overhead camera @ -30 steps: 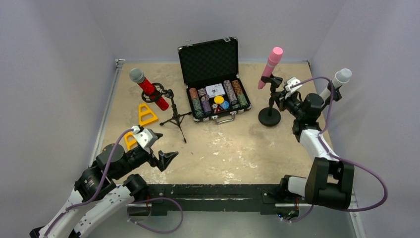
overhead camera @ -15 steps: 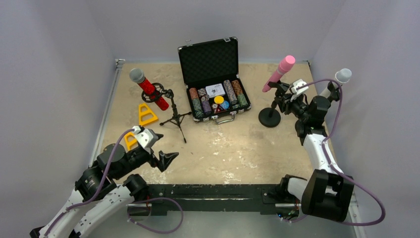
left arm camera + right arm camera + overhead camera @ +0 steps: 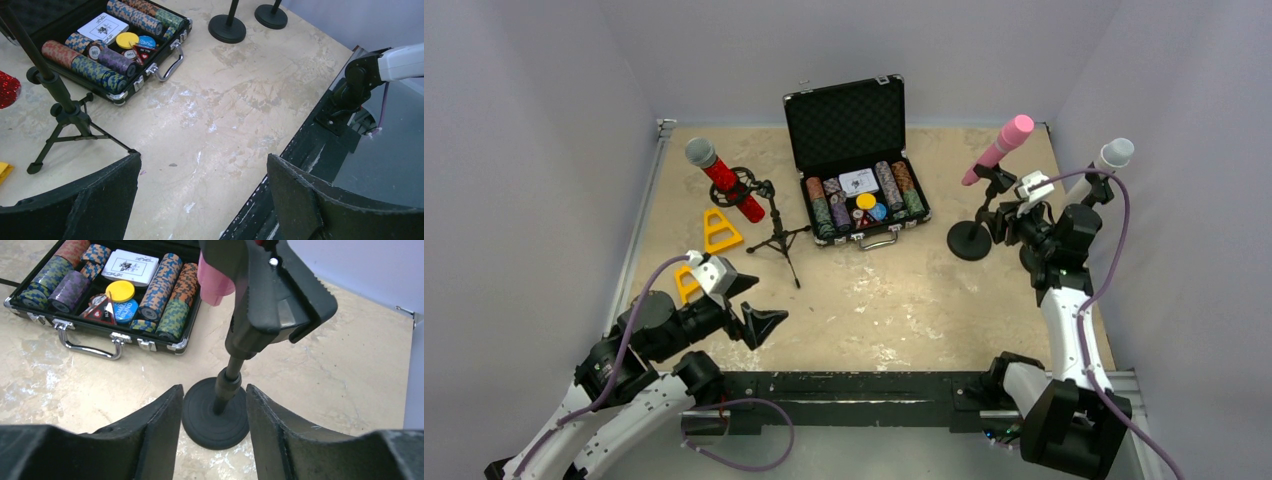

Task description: Attach the microphones to the stand

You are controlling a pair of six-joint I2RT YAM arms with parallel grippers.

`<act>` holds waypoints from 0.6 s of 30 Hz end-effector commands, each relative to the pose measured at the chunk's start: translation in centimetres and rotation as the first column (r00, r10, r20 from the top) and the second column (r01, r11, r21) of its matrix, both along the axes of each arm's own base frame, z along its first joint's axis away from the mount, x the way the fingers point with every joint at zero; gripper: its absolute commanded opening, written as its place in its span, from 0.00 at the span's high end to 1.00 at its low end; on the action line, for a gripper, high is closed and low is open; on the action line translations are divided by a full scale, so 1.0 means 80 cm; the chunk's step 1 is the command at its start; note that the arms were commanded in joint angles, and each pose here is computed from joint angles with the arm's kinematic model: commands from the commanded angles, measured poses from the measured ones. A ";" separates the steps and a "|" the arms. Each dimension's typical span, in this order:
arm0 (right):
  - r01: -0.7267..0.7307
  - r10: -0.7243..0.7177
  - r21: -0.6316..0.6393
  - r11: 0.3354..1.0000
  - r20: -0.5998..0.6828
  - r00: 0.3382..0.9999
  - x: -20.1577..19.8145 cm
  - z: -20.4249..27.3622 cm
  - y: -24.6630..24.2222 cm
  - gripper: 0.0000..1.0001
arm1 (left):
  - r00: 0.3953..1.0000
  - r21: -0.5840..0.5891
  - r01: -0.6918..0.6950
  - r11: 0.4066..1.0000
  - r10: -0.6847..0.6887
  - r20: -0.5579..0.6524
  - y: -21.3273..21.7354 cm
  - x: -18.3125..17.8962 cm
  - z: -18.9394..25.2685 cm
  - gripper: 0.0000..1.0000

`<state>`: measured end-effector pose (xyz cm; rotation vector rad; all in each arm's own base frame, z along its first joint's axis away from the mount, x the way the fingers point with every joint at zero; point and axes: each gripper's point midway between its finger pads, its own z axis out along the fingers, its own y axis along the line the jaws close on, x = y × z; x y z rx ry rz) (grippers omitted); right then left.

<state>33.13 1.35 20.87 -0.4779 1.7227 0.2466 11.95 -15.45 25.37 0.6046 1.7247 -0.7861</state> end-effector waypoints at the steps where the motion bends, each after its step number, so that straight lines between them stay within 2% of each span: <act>1: 0.011 -0.011 0.001 1.000 -0.058 0.998 -0.023 -0.013 0.000 0.45 | 1.000 -0.075 -0.004 0.997 0.002 -0.019 -0.005 -0.002 0.021 0.01; 7: 0.117 -0.124 -0.074 0.990 -0.097 0.988 -0.057 0.003 -0.021 0.37 | 0.998 -0.059 -0.060 0.996 0.058 -0.035 0.013 -0.004 0.034 0.01; 9: 0.189 -0.195 -0.100 0.977 -0.058 0.979 -0.071 0.023 -0.034 0.30 | 0.996 -0.058 -0.083 0.995 0.081 -0.021 0.022 -0.004 0.041 0.01; 10: 0.243 -0.248 -0.094 0.965 -0.042 0.968 -0.078 0.034 -0.041 0.21 | 0.995 -0.054 -0.098 0.994 0.098 -0.013 0.026 -0.003 0.045 0.01; 11: 0.277 -0.280 -0.073 0.958 -0.035 0.959 -0.086 0.045 -0.043 0.11 | 0.993 -0.050 -0.114 0.992 0.114 -0.003 0.031 -0.002 0.052 0.01; 13: 0.214 -0.215 -0.026 0.976 -0.045 0.976 -0.108 0.066 -0.021 0.10 | 0.987 -0.029 -0.157 0.987 0.158 0.020 0.042 0.004 0.065 0.01; 15: 0.205 -0.202 0.075 0.976 -0.042 0.979 -0.125 0.092 -0.002 0.09 | 0.973 0.016 -0.228 0.973 0.228 0.044 0.056 0.017 0.077 0.01; 18: 0.334 -0.350 0.231 0.914 0.030 0.936 -0.138 0.146 -0.012 0.08 | 0.930 0.079 -0.362 0.929 0.354 0.099 0.081 0.041 0.093 0.00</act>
